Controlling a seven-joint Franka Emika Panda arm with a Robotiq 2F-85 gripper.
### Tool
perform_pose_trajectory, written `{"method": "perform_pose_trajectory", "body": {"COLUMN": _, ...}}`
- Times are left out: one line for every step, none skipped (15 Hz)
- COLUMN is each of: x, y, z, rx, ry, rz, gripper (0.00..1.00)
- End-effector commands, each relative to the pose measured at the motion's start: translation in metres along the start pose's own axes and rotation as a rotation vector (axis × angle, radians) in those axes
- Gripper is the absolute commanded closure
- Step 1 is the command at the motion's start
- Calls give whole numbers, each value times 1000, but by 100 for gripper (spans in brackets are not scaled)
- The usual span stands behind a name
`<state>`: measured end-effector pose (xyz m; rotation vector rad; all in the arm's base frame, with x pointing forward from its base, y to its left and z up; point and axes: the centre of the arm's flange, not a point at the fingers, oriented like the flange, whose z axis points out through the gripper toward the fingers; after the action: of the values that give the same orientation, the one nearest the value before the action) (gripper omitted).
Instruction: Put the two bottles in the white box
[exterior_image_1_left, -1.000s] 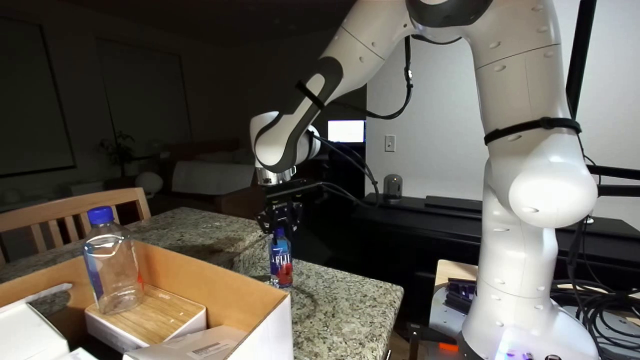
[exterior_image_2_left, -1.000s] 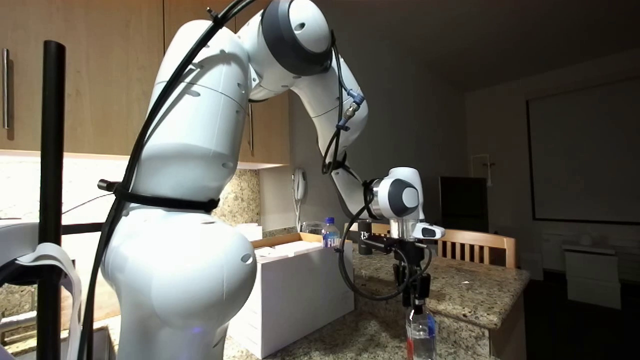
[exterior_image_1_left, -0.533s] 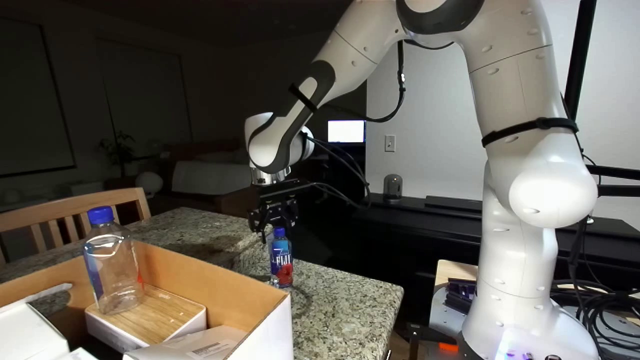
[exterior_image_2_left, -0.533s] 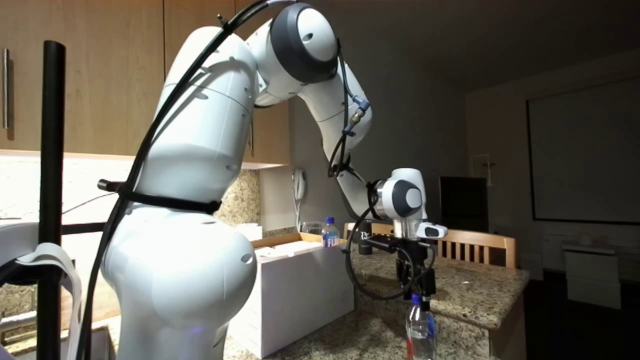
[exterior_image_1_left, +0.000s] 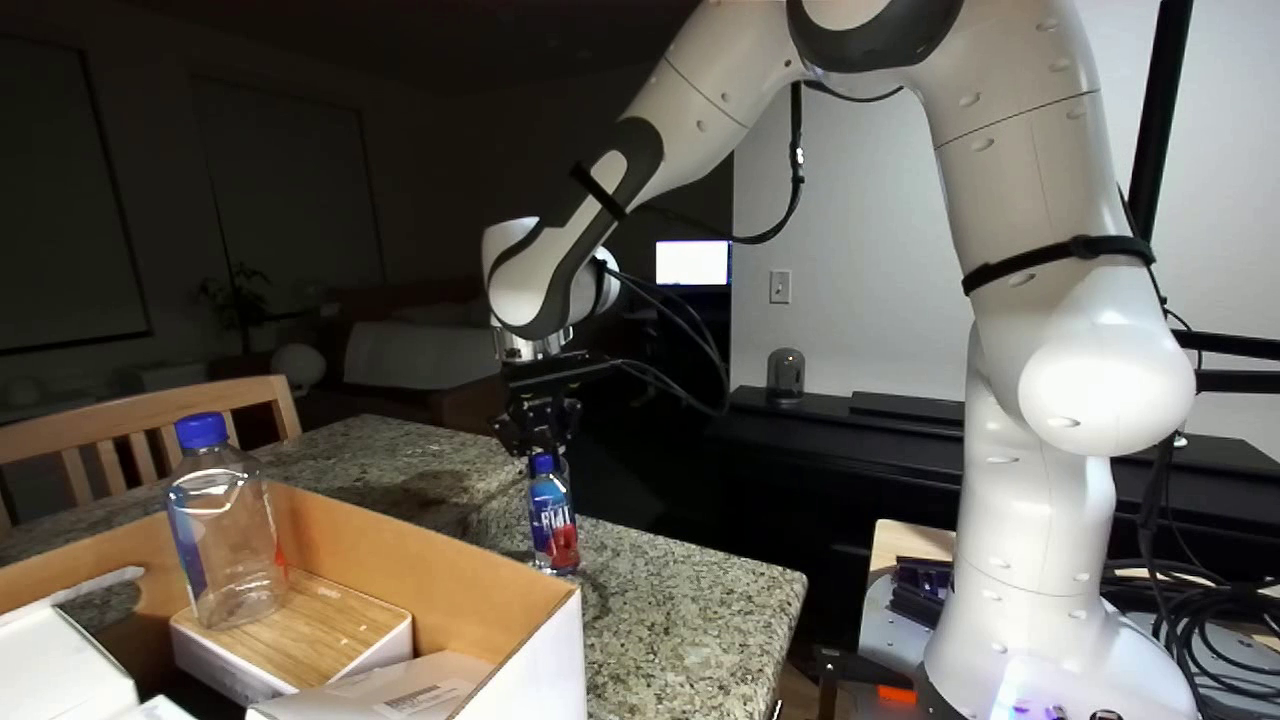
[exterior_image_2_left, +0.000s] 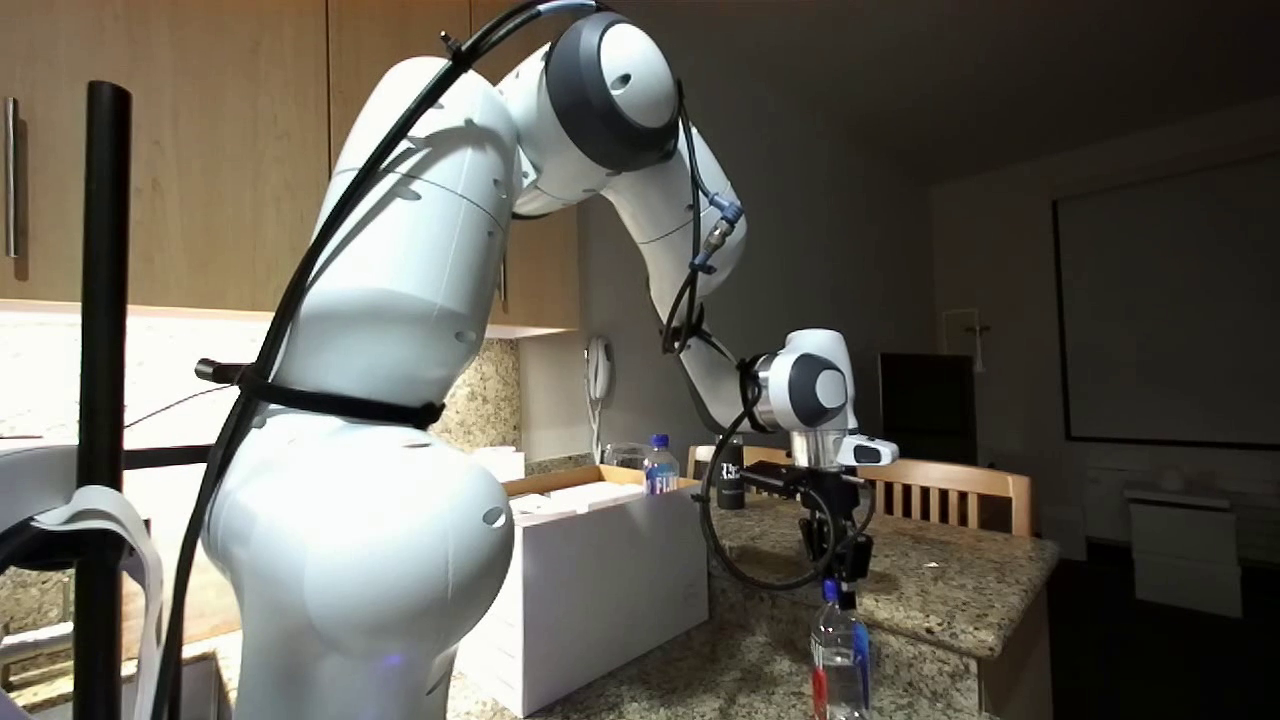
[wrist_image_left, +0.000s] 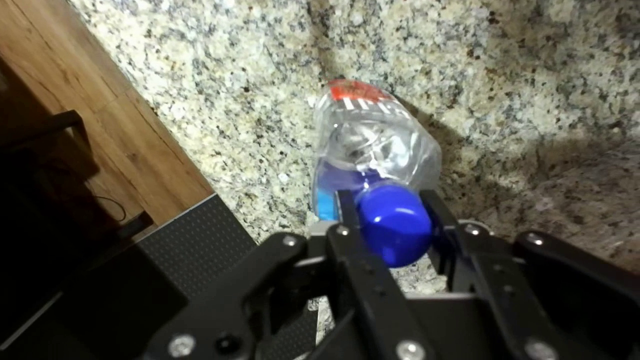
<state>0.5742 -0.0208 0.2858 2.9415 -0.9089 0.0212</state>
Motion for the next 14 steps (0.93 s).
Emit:
{"method": "perform_pose_trajectory", "body": {"x": -1, "y": 1, "z": -7, "rx": 6, "ry": 6, "rz": 4, "gripper": 85}}
{"method": "perform_pose_trajectory", "body": {"x": -1, "y": 2, "z": -6, "rx": 6, "ry": 4, "rz": 6, "gripper": 85}}
{"method": "perform_pose_trajectory", "body": {"x": -2, "y": 3, "z": -7, "rx": 5, "ry": 5, "rz": 6, "gripper": 85}}
{"method": "perform_pose_trajectory", "body": {"x": -2, "y": 4, "z": -7, "rx": 7, "ry": 4, "rz": 7, "gripper": 85}}
{"method": "perform_pose_trajectory", "body": {"x": -2, "y": 4, "z": -9, "rx": 9, "ry": 5, "rz": 6, "gripper": 85}}
{"method": "perform_pose_trajectory", "body": {"x": -3, "y": 3, "z": -17, "rx": 9, "ry": 12, "rz": 4, "gripper": 85}}
{"method": "perform_pose_trajectory", "body": {"x": -4, "y": 3, "z": -24, "rx": 10, "ry": 21, "rz": 1, "gripper": 85}}
{"method": "perform_pose_trajectory", "body": {"x": -6, "y": 1, "z": -41, "rx": 12, "ry": 36, "rz": -7, "gripper": 85}}
{"method": "perform_pose_trajectory", "body": {"x": -7, "y": -1, "z": -54, "rx": 14, "ry": 44, "rz": -12, "gripper": 85}}
{"method": "perform_pose_trajectory", "body": {"x": -8, "y": -3, "z": -69, "rx": 17, "ry": 63, "rz": -12, "gripper": 85}}
{"method": "perform_pose_trajectory", "body": {"x": -11, "y": -7, "z": -91, "rx": 23, "ry": 81, "rz": -14, "gripper": 85}}
{"method": "perform_pose_trajectory", "body": {"x": -12, "y": -9, "z": -111, "rx": 28, "ry": 98, "rz": -21, "gripper": 85}}
{"method": "perform_pose_trajectory", "body": {"x": -17, "y": -13, "z": -136, "rx": 33, "ry": 117, "rz": -27, "gripper": 85}}
{"method": "perform_pose_trajectory", "body": {"x": -20, "y": -16, "z": -159, "rx": 42, "ry": 123, "rz": -36, "gripper": 85}}
